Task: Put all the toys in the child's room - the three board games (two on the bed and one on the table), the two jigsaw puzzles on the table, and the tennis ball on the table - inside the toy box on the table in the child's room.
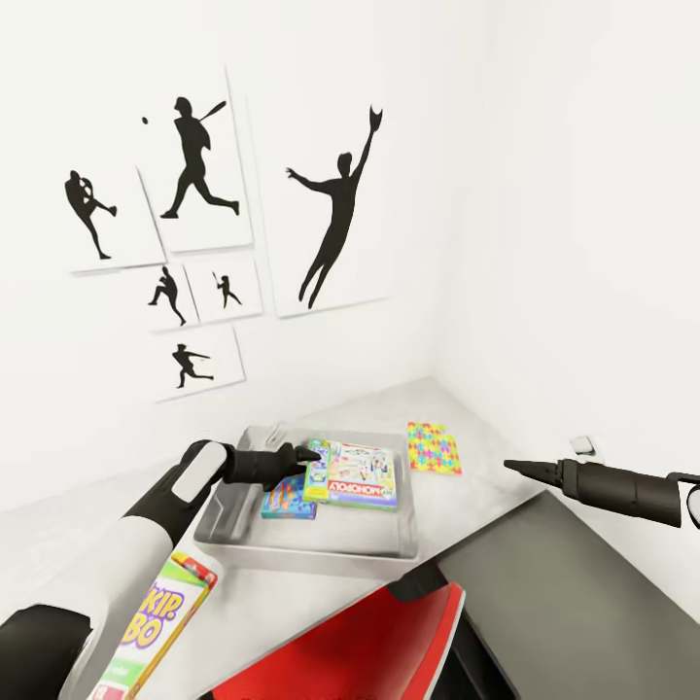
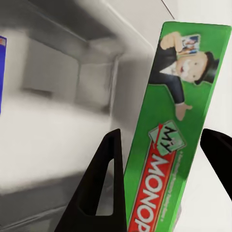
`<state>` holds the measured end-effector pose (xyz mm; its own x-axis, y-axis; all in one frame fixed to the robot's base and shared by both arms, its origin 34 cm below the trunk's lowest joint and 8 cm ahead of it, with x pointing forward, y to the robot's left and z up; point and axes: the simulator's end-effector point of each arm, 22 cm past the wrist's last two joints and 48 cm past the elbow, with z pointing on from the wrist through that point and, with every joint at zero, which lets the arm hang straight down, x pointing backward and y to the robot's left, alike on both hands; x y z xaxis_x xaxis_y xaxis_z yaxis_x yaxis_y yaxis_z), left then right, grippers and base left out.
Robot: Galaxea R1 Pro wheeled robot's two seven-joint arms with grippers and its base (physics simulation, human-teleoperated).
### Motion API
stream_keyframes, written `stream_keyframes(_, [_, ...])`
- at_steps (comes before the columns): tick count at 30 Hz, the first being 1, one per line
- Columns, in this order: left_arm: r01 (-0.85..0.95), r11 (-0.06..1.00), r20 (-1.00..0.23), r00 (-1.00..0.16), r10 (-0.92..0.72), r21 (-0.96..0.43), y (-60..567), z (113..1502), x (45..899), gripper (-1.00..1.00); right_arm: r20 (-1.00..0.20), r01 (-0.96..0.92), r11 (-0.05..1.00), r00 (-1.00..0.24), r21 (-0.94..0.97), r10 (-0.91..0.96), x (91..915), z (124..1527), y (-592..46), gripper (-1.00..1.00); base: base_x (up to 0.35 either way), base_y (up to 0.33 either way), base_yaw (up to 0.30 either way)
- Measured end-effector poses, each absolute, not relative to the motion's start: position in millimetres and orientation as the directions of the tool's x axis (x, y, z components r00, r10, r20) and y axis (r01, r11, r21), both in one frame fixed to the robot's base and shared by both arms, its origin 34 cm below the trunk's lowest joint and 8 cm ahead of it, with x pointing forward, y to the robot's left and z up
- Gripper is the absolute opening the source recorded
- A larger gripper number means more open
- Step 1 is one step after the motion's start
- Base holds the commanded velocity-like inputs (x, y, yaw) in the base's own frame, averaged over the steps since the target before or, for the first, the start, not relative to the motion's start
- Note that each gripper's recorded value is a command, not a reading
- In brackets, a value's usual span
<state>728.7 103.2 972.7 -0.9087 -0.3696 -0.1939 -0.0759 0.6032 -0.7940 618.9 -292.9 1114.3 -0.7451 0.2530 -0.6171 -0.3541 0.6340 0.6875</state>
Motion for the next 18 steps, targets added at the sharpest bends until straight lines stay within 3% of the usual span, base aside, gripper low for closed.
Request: stream_keyframes(18, [-0.105, 0.603, -0.162, -0.914, -0.372, -0.791, 104, 953, 727, -1.0, -0.597, -0.335, 0.635, -0.762, 0.697, 0.253, 622, 1100, -293, 1.0, 0.0, 0.0, 0.0])
